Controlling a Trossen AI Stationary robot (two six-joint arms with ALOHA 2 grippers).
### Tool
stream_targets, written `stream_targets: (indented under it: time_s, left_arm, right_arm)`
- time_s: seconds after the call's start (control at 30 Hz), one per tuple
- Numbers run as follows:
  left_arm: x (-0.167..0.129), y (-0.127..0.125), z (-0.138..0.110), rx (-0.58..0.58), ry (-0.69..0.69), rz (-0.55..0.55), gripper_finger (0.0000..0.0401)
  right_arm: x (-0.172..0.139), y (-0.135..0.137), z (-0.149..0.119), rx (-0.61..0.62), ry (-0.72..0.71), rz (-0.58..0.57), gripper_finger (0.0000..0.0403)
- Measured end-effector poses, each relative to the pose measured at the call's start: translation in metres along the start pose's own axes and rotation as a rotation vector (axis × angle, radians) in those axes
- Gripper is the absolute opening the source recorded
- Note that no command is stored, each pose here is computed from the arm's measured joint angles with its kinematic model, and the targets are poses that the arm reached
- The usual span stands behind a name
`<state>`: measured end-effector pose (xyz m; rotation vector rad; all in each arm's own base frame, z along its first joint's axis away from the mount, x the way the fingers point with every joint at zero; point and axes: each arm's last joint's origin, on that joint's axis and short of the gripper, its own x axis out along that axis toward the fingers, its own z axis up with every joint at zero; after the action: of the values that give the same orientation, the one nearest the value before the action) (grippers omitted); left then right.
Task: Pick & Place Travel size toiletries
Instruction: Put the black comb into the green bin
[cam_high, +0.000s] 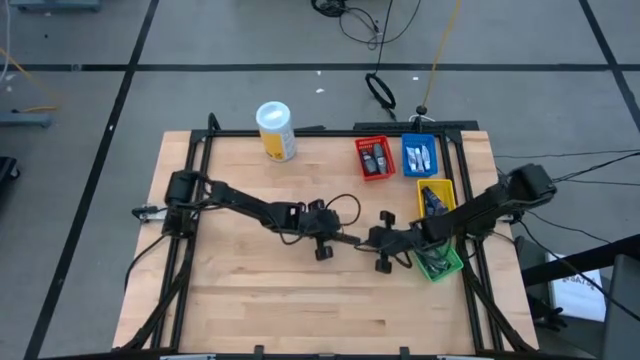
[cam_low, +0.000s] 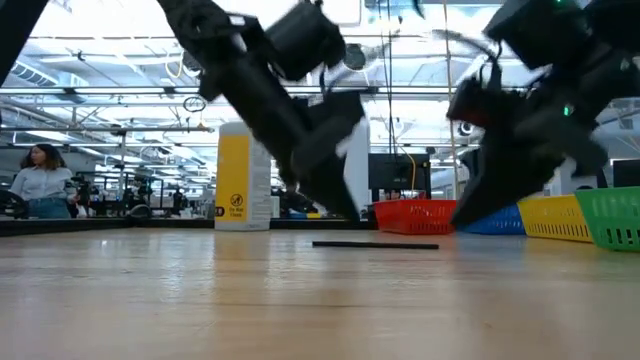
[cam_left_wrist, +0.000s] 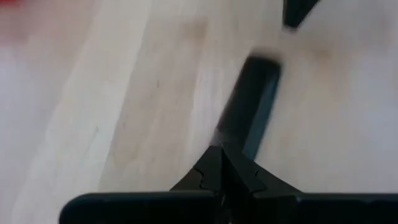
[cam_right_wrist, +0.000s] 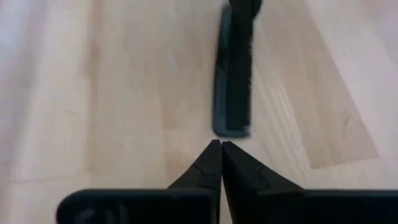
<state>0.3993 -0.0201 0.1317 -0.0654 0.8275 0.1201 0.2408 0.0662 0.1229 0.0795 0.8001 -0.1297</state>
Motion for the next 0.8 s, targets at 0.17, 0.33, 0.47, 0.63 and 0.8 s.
stream_targets:
  time_s: [0.17, 0.33, 0.47, 0.63, 0.8]
  left_arm:
    - [-0.013, -0.023, 0.01, 0.0, -0.084, -0.048, 0.0002]
    - [-0.004, -0.042, 0.003, 0.036, -0.103, -0.128, 0.0001]
    - [0.011, -0.038, -0.008, 0.049, -0.064, -0.077, 0.0004]
    - [0.025, -0.023, -0.014, 0.027, -0.036, -0.014, 0.0003]
    - [0.035, -0.016, -0.018, 0.009, -0.033, -0.044, 0.0002]
  right_arm:
    - [-0.012, 0.002, 0.012, 0.01, -0.08, 0.064, 0.0011]
    - [-0.002, -0.005, 0.017, 0.048, -0.113, 0.053, 0.0058]
    - [0.014, -0.013, 0.015, 0.059, -0.106, 0.044, 0.0112]
    - [0.033, -0.022, 0.01, 0.085, -0.082, 0.064, 0.0171]
    - [0.046, -0.028, 0.009, 0.107, -0.079, 0.126, 0.0204]
